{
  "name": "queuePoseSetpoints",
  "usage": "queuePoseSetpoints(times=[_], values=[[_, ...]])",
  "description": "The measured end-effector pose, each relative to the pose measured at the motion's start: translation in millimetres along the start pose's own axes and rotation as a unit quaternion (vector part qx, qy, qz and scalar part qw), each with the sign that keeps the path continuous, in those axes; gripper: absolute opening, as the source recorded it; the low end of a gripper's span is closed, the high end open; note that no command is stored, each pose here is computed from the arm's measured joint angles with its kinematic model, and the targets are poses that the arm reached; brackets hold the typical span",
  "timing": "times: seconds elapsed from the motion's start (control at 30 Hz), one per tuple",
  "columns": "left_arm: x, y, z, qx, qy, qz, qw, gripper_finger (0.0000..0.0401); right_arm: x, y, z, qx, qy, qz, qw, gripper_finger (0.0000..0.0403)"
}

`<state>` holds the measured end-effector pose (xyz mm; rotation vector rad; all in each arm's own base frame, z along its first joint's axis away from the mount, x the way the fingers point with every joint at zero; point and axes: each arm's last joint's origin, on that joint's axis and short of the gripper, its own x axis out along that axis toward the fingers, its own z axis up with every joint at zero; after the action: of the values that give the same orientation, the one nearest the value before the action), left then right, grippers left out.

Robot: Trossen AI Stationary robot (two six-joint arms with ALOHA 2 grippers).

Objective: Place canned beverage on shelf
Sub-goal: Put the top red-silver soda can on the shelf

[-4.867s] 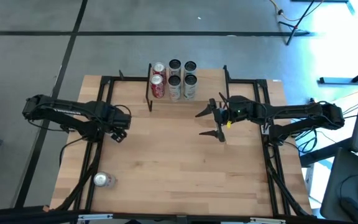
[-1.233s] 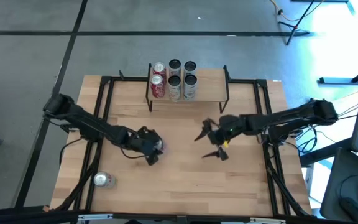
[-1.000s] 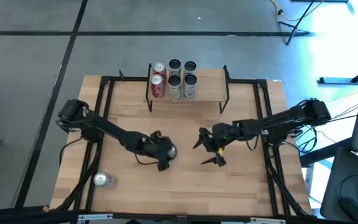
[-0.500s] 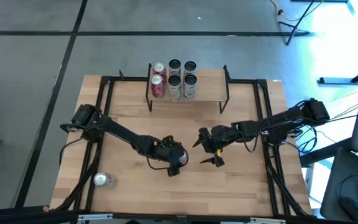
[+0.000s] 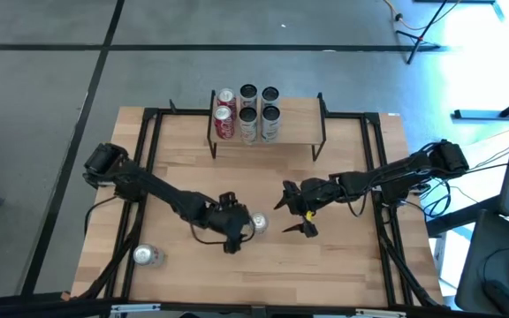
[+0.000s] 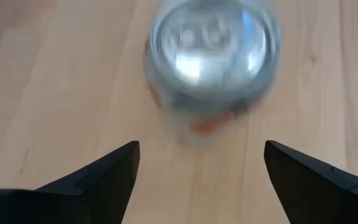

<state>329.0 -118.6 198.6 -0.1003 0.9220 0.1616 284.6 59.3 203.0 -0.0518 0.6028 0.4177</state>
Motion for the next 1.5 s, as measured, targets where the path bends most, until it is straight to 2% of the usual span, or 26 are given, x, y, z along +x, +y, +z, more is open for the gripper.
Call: queuePoseSetpoints(times=[0.17, 0.3, 0.47, 0.73, 1.07, 1.17, 1.33, 1.5], values=[[5.5, -2.6, -26.2, 0.007, 0.007, 0.025, 1.000, 0.0328, 16.8, -2.4, -5.2, 0.007, -0.012, -0.013, 1.000, 0.0365], [18.7, 0.5, -49.6, -0.005, -0.033, 0.034, 0.999, 0.0328, 39.9, -2.7, -15.0, -0.002, -0.036, -0.016, 0.999, 0.0365], [28.3, 5.3, -65.3, -0.025, -0.080, 0.019, 0.996, 0.0328, 65.7, -5.5, -29.5, -0.005, -0.071, -0.021, 0.997, 0.0365], [32.0, 13.5, -62.1, -0.044, -0.116, 0.033, 0.992, 0.0328, 89.3, -10.5, -37.6, -0.025, -0.132, -0.025, 0.991, 0.0365], [34.1, 21.6, -56.2, -0.048, -0.131, 0.053, 0.989, 0.0328, 108.3, -17.7, -30.9, -0.040, -0.136, -0.069, 0.988, 0.0364], [34.2, 21.8, -56.4, -0.048, -0.130, 0.055, 0.989, 0.0328, 108.7, -18.1, -30.4, -0.039, -0.136, -0.070, 0.987, 0.0346], [34.4, 22.2, -57.6, -0.045, -0.124, 0.057, 0.990, 0.0328, 108.8, -18.1, -30.4, -0.038, -0.135, -0.080, 0.987, 0.0274], [34.3, 21.2, -59.3, -0.041, -0.118, 0.055, 0.991, 0.0328, 103.9, -17.7, -27.4, -0.035, -0.119, -0.093, 0.988, 0.0273]])
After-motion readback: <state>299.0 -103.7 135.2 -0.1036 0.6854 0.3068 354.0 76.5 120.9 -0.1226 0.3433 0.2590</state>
